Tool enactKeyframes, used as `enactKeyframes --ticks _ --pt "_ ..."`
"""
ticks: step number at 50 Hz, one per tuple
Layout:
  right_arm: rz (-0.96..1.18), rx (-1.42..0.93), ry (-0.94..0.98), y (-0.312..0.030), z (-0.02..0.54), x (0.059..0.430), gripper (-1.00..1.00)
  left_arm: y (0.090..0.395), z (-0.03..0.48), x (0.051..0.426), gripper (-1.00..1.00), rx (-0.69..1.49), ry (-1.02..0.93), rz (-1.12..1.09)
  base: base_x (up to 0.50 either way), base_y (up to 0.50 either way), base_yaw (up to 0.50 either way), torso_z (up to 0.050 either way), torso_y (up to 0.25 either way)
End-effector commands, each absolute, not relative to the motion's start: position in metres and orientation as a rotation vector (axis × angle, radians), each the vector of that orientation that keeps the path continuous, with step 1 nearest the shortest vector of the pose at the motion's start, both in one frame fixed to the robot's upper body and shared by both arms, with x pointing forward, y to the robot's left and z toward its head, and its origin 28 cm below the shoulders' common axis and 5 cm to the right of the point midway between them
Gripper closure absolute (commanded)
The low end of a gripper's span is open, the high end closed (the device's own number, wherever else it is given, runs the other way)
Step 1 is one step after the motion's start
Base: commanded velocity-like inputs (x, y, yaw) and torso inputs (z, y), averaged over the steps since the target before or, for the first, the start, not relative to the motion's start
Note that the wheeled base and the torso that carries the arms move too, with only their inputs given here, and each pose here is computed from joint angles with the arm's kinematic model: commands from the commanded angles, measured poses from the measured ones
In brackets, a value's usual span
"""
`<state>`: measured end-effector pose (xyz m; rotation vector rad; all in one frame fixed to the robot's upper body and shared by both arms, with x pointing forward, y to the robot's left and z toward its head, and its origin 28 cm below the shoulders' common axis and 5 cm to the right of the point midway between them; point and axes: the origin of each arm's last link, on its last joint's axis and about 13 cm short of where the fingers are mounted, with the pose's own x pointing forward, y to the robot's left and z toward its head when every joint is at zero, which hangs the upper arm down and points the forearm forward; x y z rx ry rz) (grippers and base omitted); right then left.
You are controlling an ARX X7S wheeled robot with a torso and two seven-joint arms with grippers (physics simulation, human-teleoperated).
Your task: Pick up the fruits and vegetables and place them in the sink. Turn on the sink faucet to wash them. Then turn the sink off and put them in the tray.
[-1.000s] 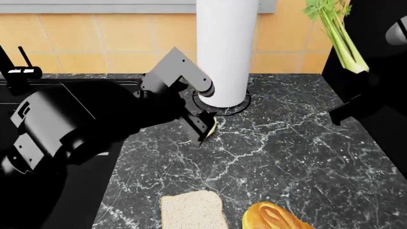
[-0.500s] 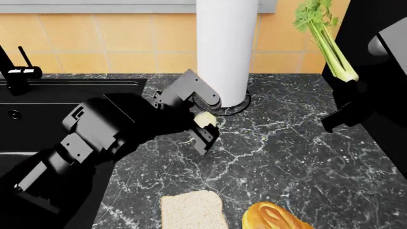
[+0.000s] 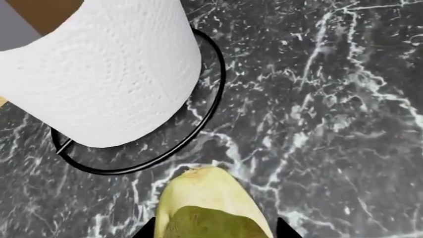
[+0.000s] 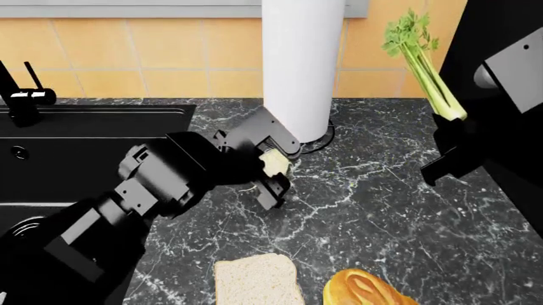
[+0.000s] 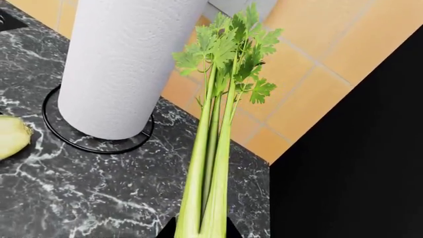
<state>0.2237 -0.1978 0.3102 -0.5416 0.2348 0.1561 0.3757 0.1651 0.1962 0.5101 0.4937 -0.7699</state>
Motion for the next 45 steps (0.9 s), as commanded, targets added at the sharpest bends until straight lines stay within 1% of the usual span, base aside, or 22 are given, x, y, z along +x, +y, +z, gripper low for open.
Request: enactKeyframes --ticks 1,7,14,20,31,35,38,45 --pt "0.126 -0.555 0.208 -0.201 0.313 0.224 1.0 0.169 0.191 0.373 1.0 0.517 0.501 -0.756 0.0 0.0 0.0 0.0 0.0" --pt "0.119 -0.568 0.199 -0.204 0.314 0.219 1.0 0.181 0.2 0.363 1.0 0.484 0.454 -0.736 0.0 0.0 0.0 0.0 0.0" --pt "0.109 -0.567 0.186 -0.209 0.313 0.213 1.0 0.195 0.227 0.354 1.0 0.418 0.356 -0.713 0.0 0.0 0.0 0.0 0.0" --pt "0.103 -0.577 0.182 -0.212 0.31 0.209 1.0 0.202 0.248 0.347 1.0 0.398 0.297 -0.714 0.0 0.0 0.0 0.0 0.002" --pt "0.099 -0.58 0.176 -0.212 0.309 0.207 1.0 0.214 0.283 0.34 1.0 0.354 0.18 -0.706 -0.42 0.0 0.0 0.001 0.001" --pt "0.104 -0.574 0.146 -0.21 0.314 0.206 1.0 0.214 0.293 0.338 1.0 0.337 0.141 -0.707 -0.47 0.07 0.0 0.0 0.0" --pt "0.095 -0.578 0.119 -0.21 0.318 0.207 1.0 0.215 0.303 0.335 1.0 0.323 0.099 -0.697 -0.4 0.25 0.0 0.0 0.0" --pt "0.095 -0.595 0.072 -0.205 0.326 0.206 1.0 0.222 0.319 0.33 1.0 0.305 0.026 -0.663 -0.18 0.5 0.0 0.0 0.0"
